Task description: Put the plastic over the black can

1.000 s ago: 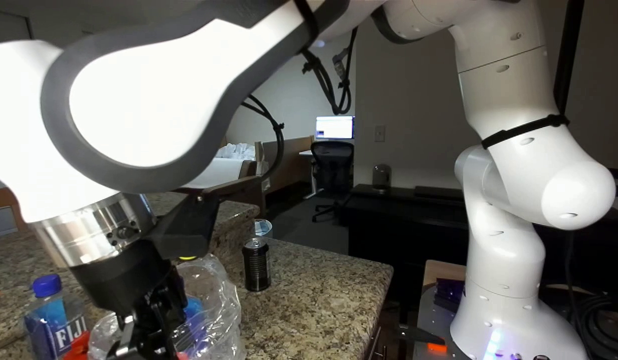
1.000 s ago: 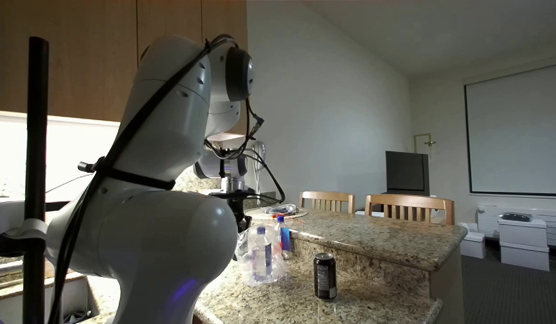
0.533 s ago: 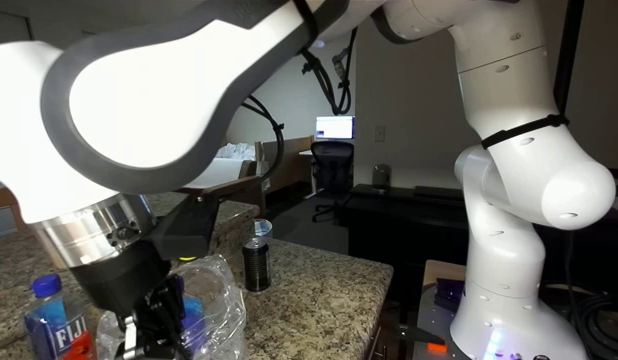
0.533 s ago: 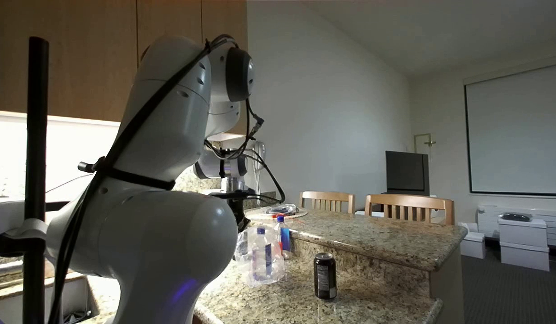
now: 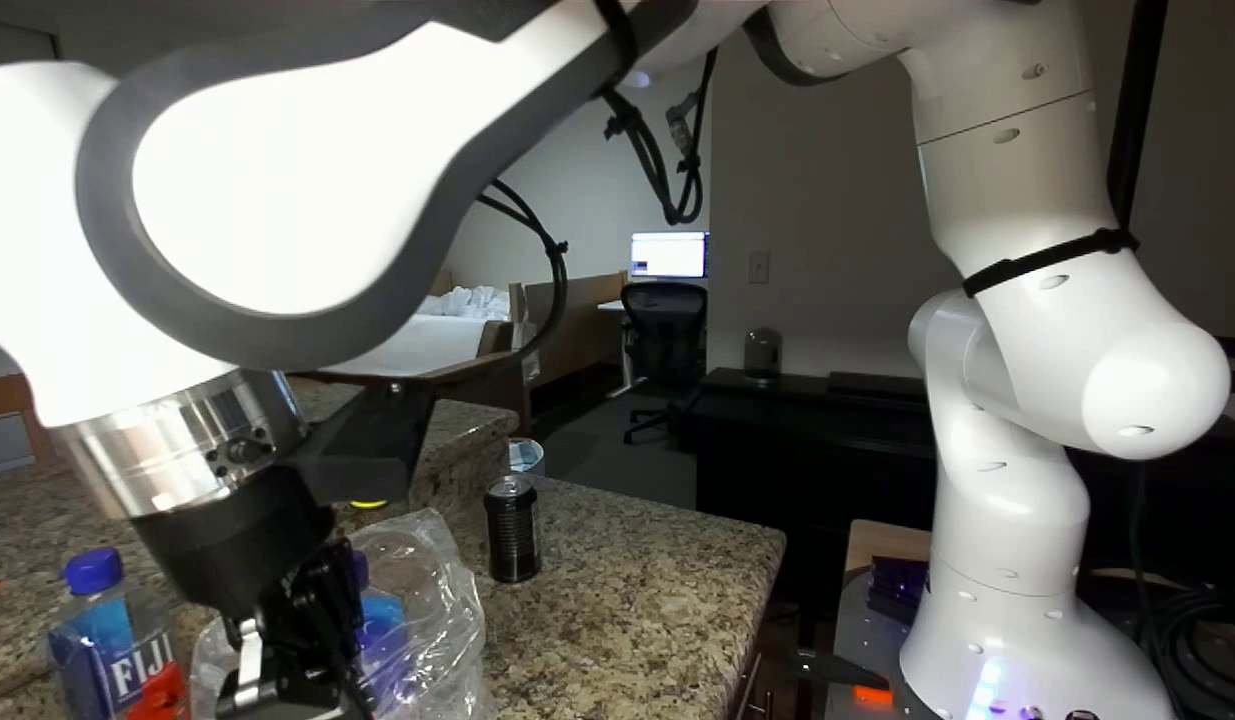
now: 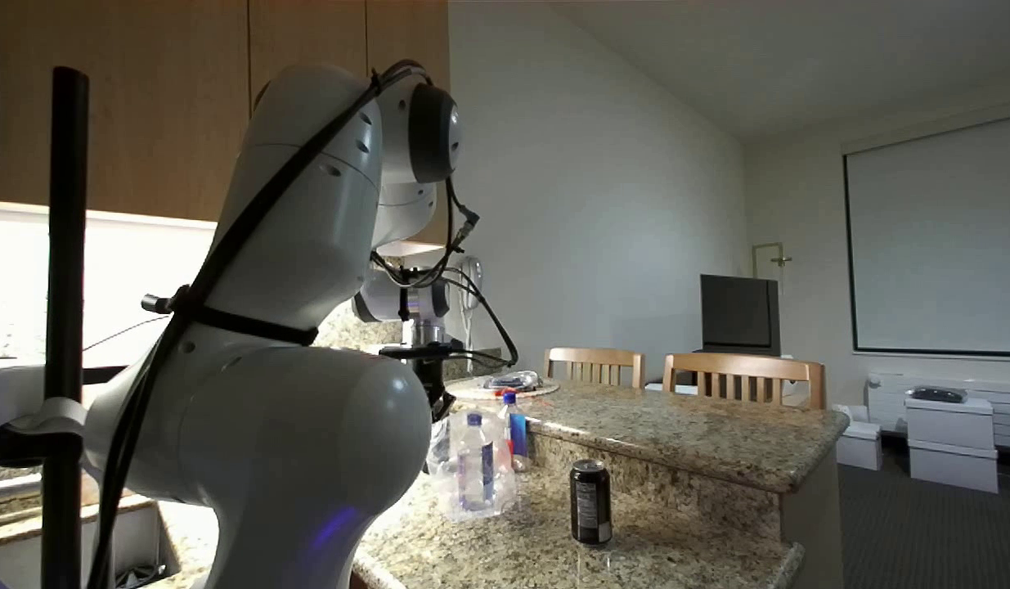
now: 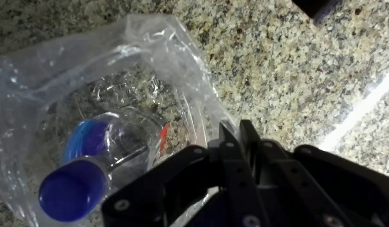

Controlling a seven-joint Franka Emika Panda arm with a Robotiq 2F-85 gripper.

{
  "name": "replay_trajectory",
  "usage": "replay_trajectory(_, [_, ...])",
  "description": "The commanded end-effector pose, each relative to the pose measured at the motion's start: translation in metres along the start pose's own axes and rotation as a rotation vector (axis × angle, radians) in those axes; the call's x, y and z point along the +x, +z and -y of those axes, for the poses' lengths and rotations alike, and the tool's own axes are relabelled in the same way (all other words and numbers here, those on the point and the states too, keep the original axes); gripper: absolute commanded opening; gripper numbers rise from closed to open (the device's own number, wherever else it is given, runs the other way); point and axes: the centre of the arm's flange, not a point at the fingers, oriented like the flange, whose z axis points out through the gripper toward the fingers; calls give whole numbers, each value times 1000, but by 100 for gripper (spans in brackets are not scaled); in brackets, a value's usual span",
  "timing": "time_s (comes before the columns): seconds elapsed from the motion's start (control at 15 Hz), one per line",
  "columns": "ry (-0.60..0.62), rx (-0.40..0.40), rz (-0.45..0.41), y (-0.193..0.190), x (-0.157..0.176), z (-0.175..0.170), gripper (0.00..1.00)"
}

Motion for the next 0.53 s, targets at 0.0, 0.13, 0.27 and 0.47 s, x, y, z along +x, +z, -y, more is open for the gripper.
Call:
replay_trajectory(0.0, [13, 13, -47, -30, -15, -5, 12])
replay_trajectory(0.13, [17, 14, -67, -43, -19, -5, 13])
replay_trajectory(0.27, [22, 25, -86, -53, -23, -6, 13])
replay_trajectory(0.47, [31, 46, -105, -65, -28, -9, 11])
